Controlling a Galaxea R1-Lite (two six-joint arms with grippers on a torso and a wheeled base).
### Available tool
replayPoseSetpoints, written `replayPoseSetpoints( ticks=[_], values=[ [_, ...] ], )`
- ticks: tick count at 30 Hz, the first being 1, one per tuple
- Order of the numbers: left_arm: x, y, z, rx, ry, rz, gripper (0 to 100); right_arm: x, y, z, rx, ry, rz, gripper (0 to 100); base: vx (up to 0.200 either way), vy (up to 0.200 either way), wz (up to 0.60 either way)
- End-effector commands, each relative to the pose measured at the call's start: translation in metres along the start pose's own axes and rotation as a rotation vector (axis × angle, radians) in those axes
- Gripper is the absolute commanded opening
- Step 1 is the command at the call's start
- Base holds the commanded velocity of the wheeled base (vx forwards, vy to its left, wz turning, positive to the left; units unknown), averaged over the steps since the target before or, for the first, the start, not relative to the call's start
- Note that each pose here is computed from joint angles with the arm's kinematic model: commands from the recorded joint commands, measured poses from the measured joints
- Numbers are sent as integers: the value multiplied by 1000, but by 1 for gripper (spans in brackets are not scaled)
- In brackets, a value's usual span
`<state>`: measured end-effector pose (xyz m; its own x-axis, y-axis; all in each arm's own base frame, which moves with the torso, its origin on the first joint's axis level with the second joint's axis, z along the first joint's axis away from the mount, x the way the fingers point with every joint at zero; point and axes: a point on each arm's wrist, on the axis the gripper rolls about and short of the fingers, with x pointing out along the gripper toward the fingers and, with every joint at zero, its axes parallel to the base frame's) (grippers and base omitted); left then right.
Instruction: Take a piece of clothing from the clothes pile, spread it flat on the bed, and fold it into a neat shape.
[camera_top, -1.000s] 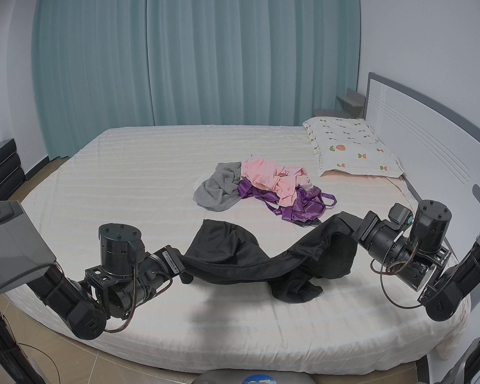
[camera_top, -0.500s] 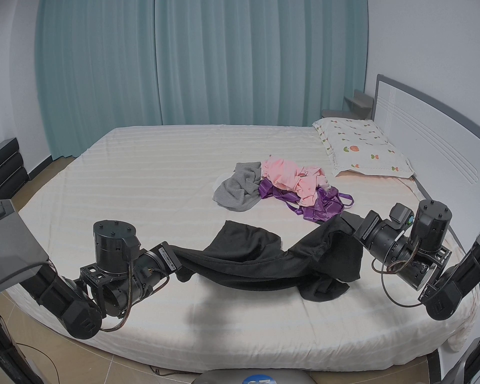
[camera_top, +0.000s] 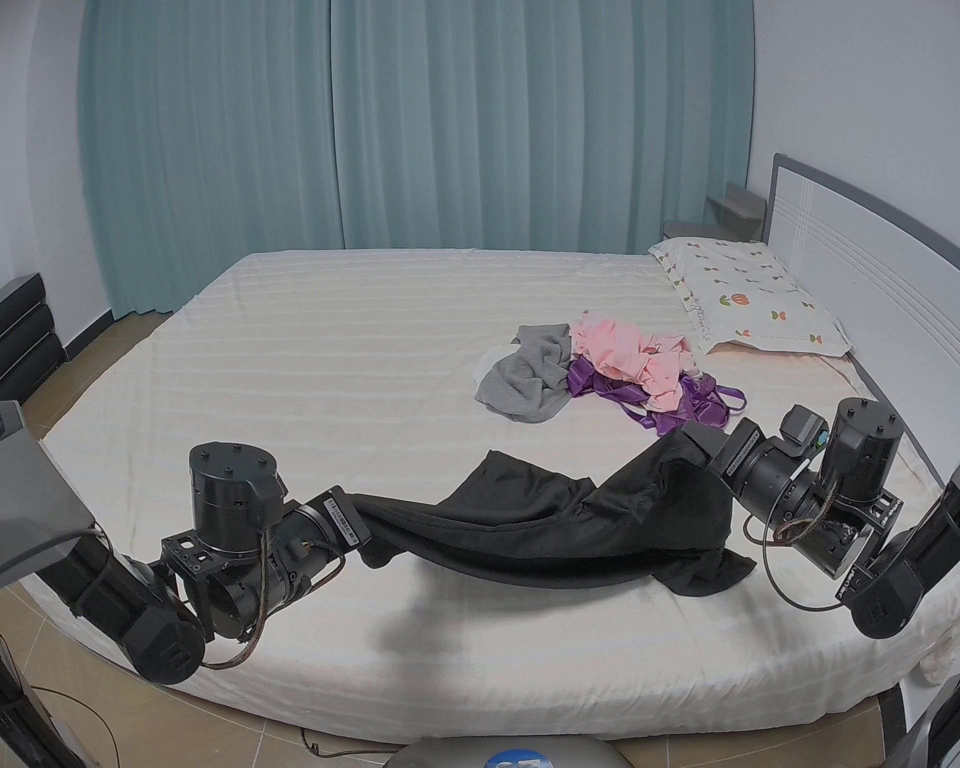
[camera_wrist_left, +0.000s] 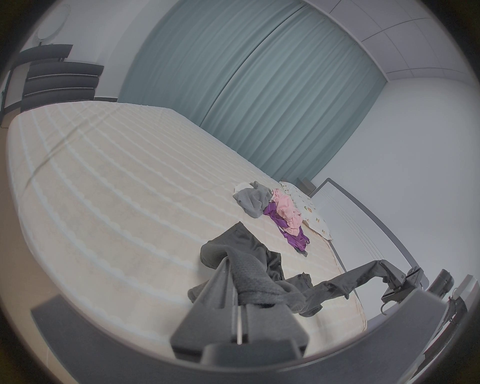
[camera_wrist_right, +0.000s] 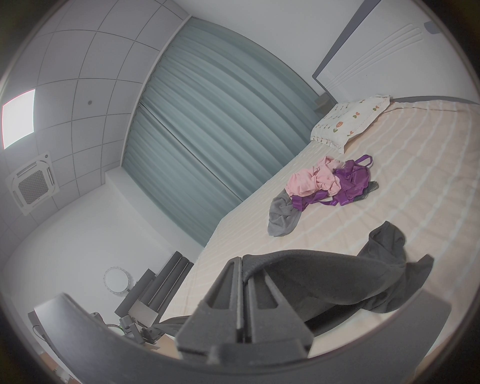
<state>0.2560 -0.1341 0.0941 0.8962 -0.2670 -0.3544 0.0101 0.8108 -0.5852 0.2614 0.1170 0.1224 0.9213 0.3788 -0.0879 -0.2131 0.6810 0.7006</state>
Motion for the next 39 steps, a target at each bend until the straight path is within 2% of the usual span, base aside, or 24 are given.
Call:
replayPoseSetpoints(
  ticks=[1,39],
  values=[
    [-1,-1,0,0,0,-2,0,0,0,0,2,-1,0,0,0,200,0],
    [-2,2,3,-2,-3,14,0,0,3,-5,8,16,9,0,0,200,0]
  ],
)
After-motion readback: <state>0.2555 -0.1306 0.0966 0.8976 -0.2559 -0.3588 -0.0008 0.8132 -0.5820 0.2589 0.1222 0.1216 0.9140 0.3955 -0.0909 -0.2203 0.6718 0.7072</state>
